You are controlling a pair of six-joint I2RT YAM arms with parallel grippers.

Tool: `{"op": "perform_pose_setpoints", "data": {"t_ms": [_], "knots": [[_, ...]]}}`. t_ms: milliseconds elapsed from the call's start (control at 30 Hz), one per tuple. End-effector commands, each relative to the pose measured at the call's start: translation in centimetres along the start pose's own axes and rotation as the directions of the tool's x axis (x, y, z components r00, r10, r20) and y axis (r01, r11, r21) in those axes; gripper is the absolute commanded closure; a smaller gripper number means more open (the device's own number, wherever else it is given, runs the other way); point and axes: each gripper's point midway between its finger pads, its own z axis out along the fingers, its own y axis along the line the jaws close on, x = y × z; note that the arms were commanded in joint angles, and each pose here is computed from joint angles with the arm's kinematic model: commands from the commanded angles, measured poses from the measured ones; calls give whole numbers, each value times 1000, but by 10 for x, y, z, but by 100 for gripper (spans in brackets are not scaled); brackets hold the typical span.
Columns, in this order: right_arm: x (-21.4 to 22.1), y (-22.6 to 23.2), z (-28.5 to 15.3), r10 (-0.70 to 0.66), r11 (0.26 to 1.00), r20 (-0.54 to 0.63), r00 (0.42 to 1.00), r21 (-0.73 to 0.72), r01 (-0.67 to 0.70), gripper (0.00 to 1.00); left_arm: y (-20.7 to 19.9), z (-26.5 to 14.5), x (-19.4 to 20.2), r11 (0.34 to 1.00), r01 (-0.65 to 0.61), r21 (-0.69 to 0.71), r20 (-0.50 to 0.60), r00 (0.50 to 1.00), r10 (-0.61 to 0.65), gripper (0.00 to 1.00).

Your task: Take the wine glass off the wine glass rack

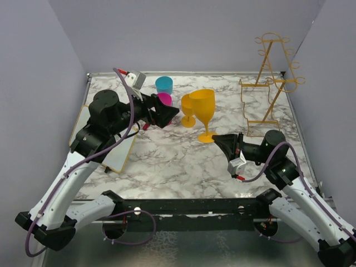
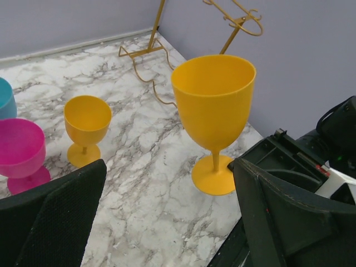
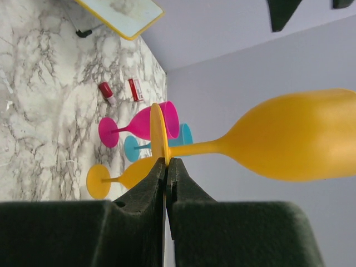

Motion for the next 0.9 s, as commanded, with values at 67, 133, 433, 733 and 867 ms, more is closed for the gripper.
{"op": "perform_pose_setpoints", "data": {"t_ms": [67, 133, 433, 733, 867], "knots": [[14, -1, -7, -140, 990, -90, 986, 3, 141, 99, -21, -5, -14, 998, 42, 48, -81, 996, -38, 2], [20, 6, -7, -171, 985, -115, 978, -49, 166, 99, -33, -5, -15, 992, 72, 100, -118, 991, -60, 3], [20, 32, 5, -271, 956, -155, 950, -161, 246, 99, -30, 13, -8, 989, 126, 79, -240, 965, -104, 13], [14, 42, 15, -327, 935, -158, 932, -197, 295, 99, 10, 18, 29, 994, 73, -76, -326, 941, -94, 22], [12, 48, 18, -340, 927, -151, 928, -219, 304, 99, 21, 17, 43, 991, 69, -116, -351, 931, -106, 23]]}}
